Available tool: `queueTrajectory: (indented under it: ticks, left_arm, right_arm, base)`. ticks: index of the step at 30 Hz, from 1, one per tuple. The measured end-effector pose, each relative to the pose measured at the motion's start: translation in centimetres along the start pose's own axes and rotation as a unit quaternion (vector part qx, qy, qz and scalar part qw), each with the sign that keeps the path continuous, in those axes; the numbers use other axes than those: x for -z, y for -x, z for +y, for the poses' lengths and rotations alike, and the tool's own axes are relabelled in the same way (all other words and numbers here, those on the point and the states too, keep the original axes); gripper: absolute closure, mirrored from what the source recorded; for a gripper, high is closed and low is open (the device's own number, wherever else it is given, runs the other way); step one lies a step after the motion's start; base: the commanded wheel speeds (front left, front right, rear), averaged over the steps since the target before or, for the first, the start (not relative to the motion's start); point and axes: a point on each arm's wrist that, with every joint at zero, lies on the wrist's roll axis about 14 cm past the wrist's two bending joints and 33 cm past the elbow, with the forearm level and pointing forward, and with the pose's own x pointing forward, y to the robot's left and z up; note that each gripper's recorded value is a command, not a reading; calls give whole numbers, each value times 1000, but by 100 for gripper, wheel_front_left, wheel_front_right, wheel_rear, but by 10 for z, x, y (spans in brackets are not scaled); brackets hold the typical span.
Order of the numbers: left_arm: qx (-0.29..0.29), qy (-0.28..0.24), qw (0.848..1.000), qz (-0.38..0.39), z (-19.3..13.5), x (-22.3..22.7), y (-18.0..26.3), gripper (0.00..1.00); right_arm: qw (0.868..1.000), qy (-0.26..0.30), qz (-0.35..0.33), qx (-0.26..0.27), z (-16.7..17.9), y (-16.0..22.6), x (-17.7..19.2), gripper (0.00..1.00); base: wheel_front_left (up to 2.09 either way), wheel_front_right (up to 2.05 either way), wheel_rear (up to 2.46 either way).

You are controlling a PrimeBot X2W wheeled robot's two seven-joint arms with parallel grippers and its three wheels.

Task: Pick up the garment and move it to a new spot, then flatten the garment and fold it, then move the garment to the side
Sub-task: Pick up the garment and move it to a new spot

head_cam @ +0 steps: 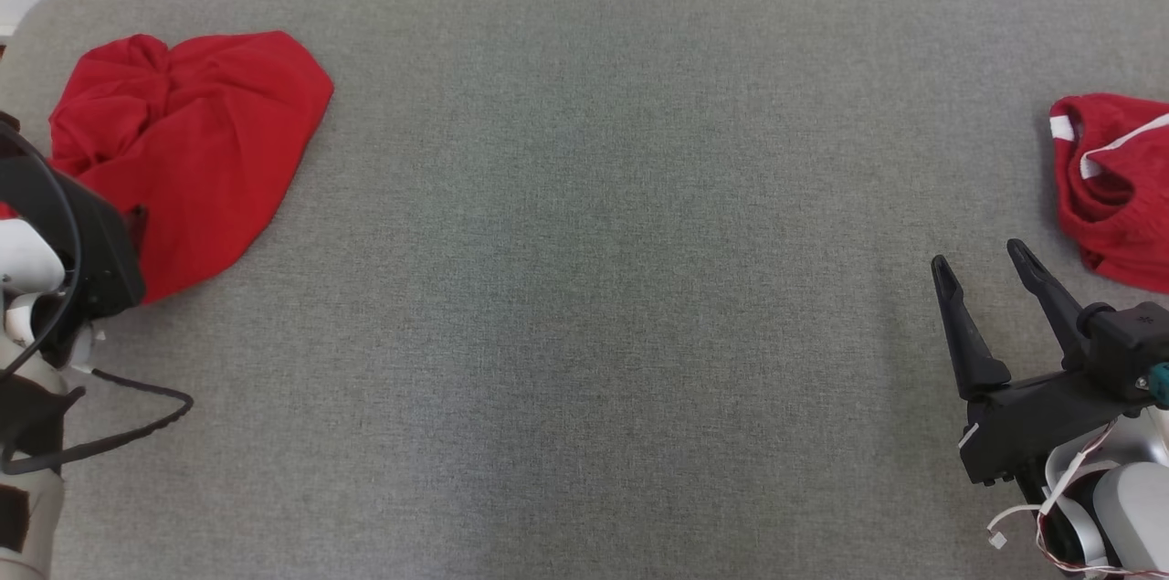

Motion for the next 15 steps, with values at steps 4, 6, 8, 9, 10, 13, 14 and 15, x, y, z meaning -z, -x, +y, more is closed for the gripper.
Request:
queueTrajectory:
  ticks: [4,6,8,9,10,13,14,15]
  left_arm:
    - [-6,2,1000,24,4,9,-5,0]
    - [-11,6,999,35,7,16,-8,0]
    - [-13,8,999,49,8,23,-12,0]
    - [-12,7,998,55,7,26,-14,0]
    - [-10,8,998,61,4,30,-17,0]
    - [-2,10,996,83,-5,43,-24,0]
    - [-1,10,996,89,-6,46,-27,28]
    - [-1,9,996,91,-6,47,-28,60]
  right_arm:
    - [1000,1,6,-1,0,-1,3,0]
    - [1000,3,11,-2,0,-1,6,0]
    - [1000,2,12,-2,0,-2,7,0]
    - [1000,2,12,-1,-1,-3,7,0]
    - [1000,3,12,-1,-1,-4,6,0]
    - [1000,6,17,2,-6,-6,9,0]
    - [1000,7,19,3,-8,-7,11,0]
    - [1000,8,22,4,-9,-8,13,0]
  base:
    - [0,0,0]
    - [0,0,0]
    - [0,0,0]
    - [0,0,0]
    - [0,0,0]
    - [0,0,0]
    - [0,0,0]
    - [0,0,0]
